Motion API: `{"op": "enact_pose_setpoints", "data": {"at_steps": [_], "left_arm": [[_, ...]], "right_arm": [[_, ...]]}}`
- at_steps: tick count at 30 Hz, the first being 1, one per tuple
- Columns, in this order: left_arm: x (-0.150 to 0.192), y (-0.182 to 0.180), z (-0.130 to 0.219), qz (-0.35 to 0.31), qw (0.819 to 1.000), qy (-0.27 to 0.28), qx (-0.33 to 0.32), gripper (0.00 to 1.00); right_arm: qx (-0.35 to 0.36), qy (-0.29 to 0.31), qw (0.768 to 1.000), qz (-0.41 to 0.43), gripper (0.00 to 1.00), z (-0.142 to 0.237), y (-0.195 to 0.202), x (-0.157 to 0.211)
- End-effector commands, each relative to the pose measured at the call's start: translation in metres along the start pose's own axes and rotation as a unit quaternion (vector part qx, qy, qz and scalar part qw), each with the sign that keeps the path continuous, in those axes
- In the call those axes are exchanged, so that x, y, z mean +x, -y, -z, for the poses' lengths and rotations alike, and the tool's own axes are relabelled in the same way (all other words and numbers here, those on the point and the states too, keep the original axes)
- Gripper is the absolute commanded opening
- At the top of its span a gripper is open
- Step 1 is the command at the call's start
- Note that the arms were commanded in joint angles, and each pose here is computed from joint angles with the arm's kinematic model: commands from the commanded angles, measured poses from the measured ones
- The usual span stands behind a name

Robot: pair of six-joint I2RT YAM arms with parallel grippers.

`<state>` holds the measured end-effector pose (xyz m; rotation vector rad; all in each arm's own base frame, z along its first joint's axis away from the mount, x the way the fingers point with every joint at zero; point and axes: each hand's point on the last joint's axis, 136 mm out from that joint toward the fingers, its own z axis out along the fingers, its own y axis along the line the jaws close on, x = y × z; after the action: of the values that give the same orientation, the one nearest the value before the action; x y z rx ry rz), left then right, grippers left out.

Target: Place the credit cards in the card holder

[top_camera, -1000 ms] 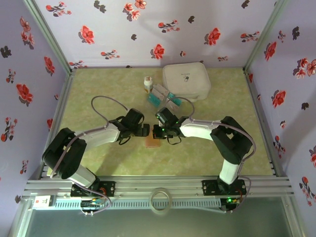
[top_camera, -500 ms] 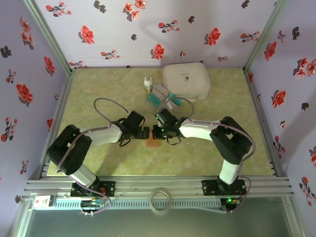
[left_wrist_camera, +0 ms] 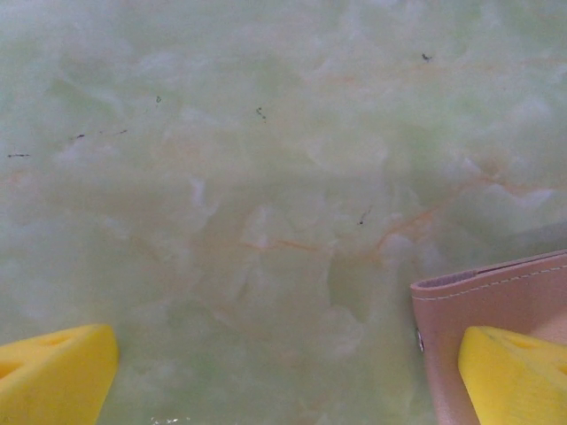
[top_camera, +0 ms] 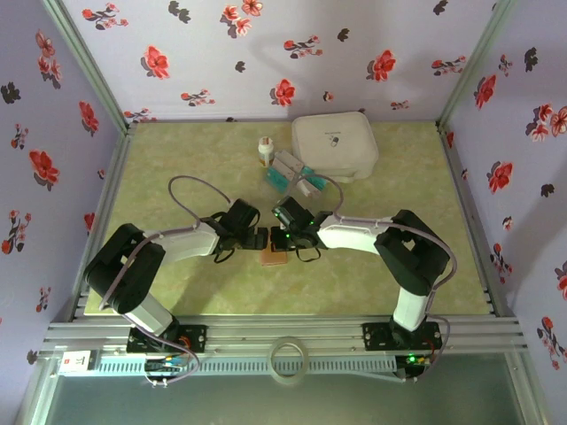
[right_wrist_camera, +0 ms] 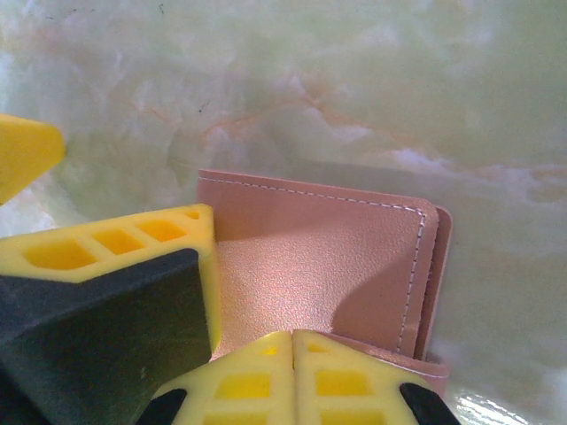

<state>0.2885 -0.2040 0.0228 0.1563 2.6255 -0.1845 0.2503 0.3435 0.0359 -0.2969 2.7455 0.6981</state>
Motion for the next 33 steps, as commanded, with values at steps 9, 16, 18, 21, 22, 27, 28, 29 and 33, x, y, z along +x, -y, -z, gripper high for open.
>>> {"op": "enact_pose_setpoints", "data": {"at_steps": [9, 16, 18, 21, 22, 27, 28, 29, 33], "left_arm": [[0.022, -0.010, -0.016, -0.006, 0.999, -0.034, -0.014, 1.00], [0.022, -0.010, -0.014, -0.004, 0.999, -0.034, -0.015, 1.00], [0.019, -0.009, -0.013, -0.004, 0.999, -0.032, -0.014, 1.00], [0.011, -0.005, -0.008, -0.004, 1.000, -0.024, -0.009, 1.00], [0.004, -0.004, -0.005, -0.003, 1.000, -0.020, -0.007, 1.00], [-0.040, -0.012, 0.019, 0.015, 1.000, 0.018, -0.005, 1.00], [-0.052, -0.015, 0.027, 0.021, 0.999, 0.030, -0.002, 1.00], [-0.063, -0.019, 0.036, 0.026, 0.999, 0.042, -0.001, 1.00], [-0.096, -0.034, 0.071, 0.043, 0.995, 0.085, 0.007, 1.00]], "right_arm": [[0.074, -0.098, 0.992, 0.003, 0.00, -0.021, 0.043, 0.077], [0.073, -0.095, 0.993, -0.001, 0.00, -0.024, 0.042, 0.077], [0.068, -0.090, 0.994, 0.001, 0.02, -0.023, 0.037, 0.072], [0.052, -0.075, 0.996, 0.006, 0.16, -0.017, 0.021, 0.057], [0.044, -0.067, 0.997, 0.009, 0.23, -0.014, 0.014, 0.050], [-0.004, -0.019, 0.999, 0.027, 0.43, 0.017, -0.031, 0.006], [-0.013, -0.008, 0.999, 0.030, 0.47, 0.026, -0.039, -0.001], [-0.022, 0.005, 0.999, 0.033, 0.52, 0.036, -0.045, -0.009], [-0.034, 0.043, 0.998, 0.038, 0.64, 0.073, -0.052, -0.027]]}}
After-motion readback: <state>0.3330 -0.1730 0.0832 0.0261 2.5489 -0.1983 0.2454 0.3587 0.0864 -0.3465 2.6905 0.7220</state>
